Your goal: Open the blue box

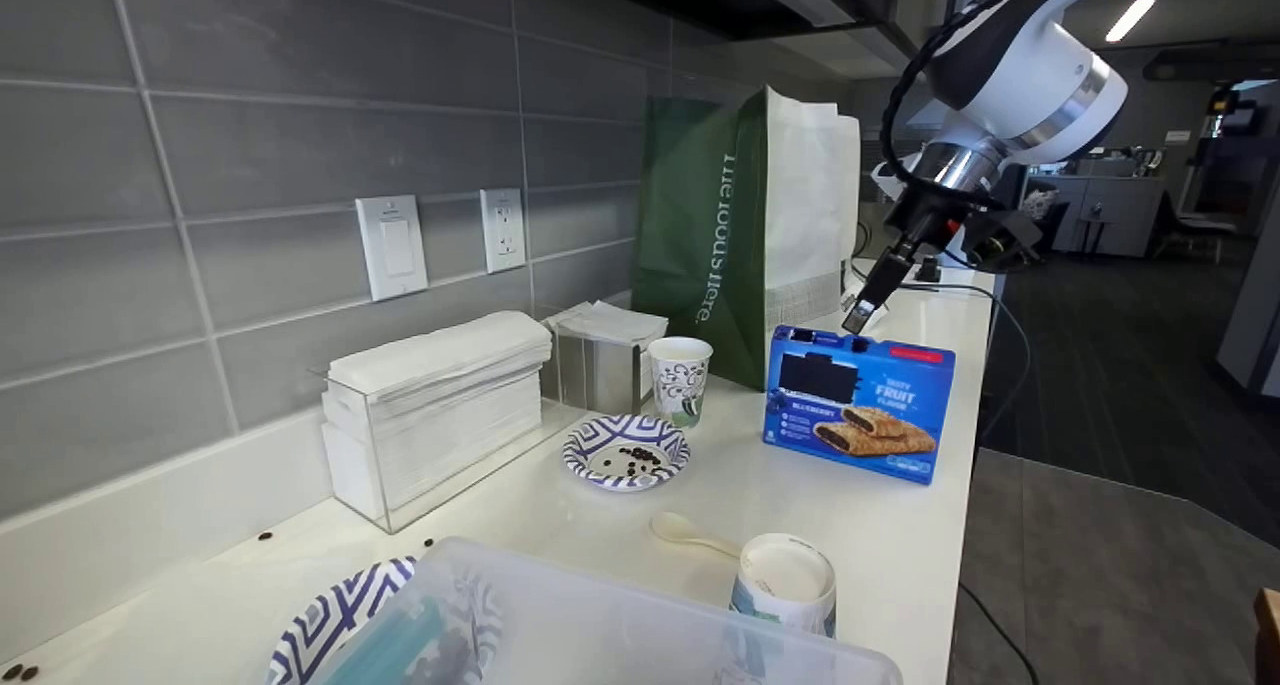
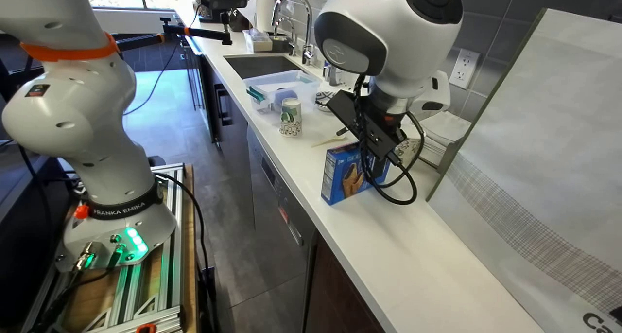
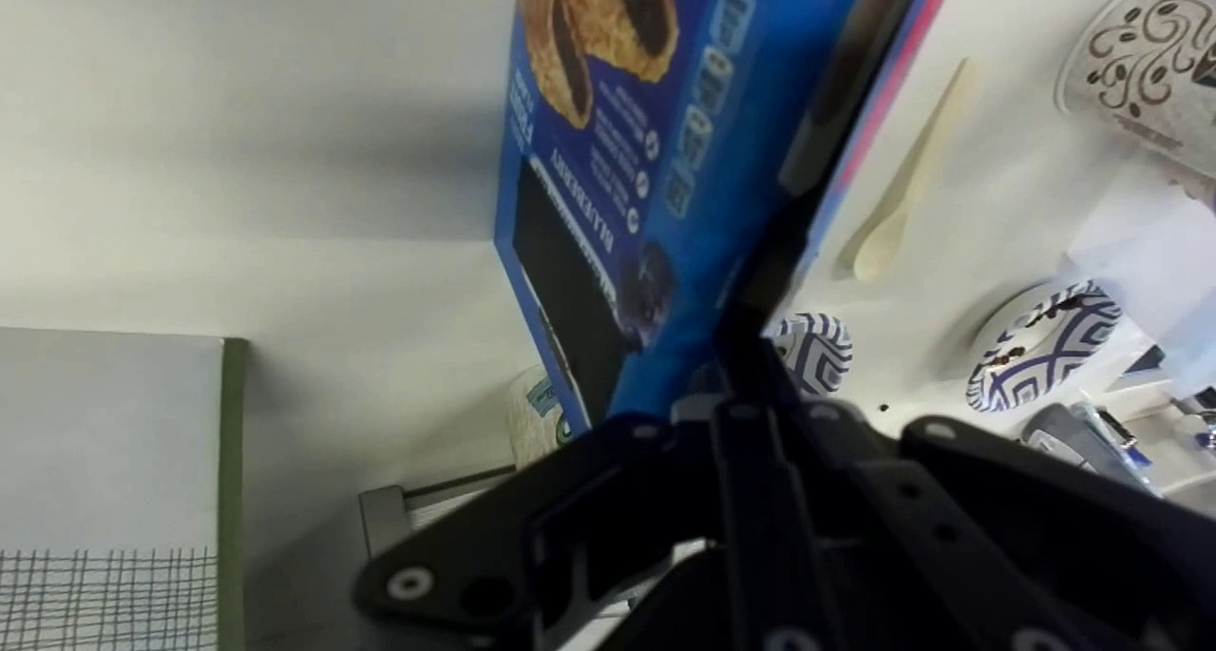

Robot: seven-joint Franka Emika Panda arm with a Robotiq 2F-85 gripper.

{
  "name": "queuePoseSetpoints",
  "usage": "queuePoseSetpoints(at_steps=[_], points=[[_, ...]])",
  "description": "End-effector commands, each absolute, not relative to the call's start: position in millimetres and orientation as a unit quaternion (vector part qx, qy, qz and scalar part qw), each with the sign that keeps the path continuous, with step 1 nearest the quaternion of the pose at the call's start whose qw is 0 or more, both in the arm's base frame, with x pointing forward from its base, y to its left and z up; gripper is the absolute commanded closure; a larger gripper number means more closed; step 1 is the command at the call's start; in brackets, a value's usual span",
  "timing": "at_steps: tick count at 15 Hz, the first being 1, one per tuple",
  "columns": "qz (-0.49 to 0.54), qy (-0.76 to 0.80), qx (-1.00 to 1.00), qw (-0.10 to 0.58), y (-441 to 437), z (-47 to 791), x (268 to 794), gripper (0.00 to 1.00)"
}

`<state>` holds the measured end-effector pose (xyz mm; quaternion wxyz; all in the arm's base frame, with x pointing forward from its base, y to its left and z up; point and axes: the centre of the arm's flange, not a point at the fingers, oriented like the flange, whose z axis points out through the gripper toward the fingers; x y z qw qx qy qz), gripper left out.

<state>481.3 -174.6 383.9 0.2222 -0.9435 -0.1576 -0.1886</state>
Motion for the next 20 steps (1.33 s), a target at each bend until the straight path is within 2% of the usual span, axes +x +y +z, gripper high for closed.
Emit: queuePoseSetpoints(at_steps=[1, 13, 20], points=[[-0.182, -0.151, -0.944, 0.230, -183.5, 376.8, 485.8, 1.00], [-0.192, -0.136, -0.952, 0.198, -189.5, 380.4, 484.1, 1.00], [-0.182, -0.143, -0.951, 0.204, -184.0, 373.7, 489.5, 1.00]])
